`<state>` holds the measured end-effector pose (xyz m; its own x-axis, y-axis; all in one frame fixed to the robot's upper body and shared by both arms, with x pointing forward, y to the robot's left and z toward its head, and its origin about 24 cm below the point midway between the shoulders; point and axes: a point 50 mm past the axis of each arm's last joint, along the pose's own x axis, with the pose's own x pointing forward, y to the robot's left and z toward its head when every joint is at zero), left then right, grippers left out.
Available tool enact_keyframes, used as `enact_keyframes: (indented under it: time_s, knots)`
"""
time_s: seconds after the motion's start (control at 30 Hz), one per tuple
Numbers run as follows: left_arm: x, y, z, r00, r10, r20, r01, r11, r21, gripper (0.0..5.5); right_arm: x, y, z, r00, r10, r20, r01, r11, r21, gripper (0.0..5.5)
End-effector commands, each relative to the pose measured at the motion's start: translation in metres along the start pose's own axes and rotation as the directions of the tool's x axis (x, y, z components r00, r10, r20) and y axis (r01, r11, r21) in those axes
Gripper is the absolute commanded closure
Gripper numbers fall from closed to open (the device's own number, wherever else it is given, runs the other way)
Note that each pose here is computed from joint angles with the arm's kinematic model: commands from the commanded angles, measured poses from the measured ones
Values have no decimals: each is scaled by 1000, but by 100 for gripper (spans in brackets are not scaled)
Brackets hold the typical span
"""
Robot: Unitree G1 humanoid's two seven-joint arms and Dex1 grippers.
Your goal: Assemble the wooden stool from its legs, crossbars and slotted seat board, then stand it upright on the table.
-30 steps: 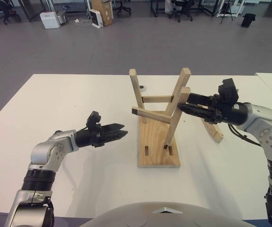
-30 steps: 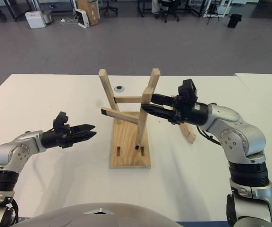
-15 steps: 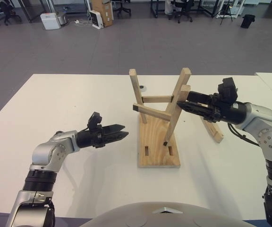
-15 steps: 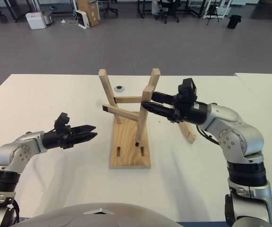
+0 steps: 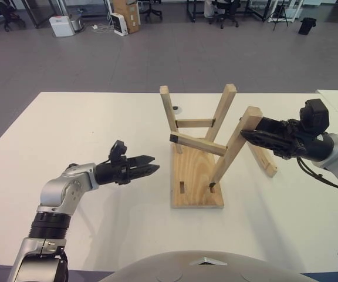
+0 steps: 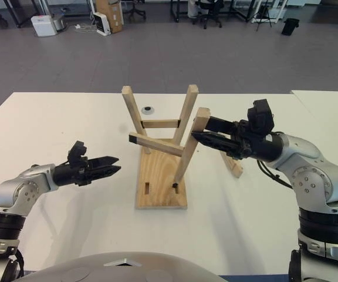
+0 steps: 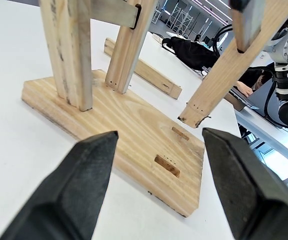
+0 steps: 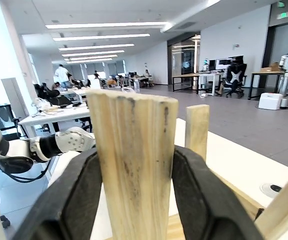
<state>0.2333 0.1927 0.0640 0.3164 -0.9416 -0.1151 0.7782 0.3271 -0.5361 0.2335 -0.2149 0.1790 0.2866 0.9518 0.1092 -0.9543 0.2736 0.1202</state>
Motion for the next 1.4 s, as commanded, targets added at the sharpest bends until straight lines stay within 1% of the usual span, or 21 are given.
enact_keyframes:
  time_s: [0.03,0.27,0.4,0.57,0.73,1.1,1.4]
  knots:
    - [0,-1,-4,999,6,-34,-6,1000,16,239,5,-2,1,997,58,55,-52,994,-92,348]
    - [-2,0,-7,997,4,-74,-2,1000,30,239,3,1,-3,993,114,11,-112,984,-136,348]
    - [-2,0,-9,996,1,-87,2,1000,31,239,4,5,1,986,164,-17,-164,978,-130,348]
    - [0,-1,-13,995,-5,-97,8,1000,24,239,4,4,-1,986,163,-45,-167,975,-146,348]
    - [0,-2,-15,995,-7,-102,10,1000,24,239,4,-1,-3,986,168,-26,-169,979,-110,348]
    - [-3,4,-11,993,-1,-114,5,999,34,239,7,6,-5,974,222,-52,-224,974,-36,348]
    - [-2,7,-7,989,-18,-145,25,999,46,239,-2,-5,-9,980,179,-84,-182,983,-34,348]
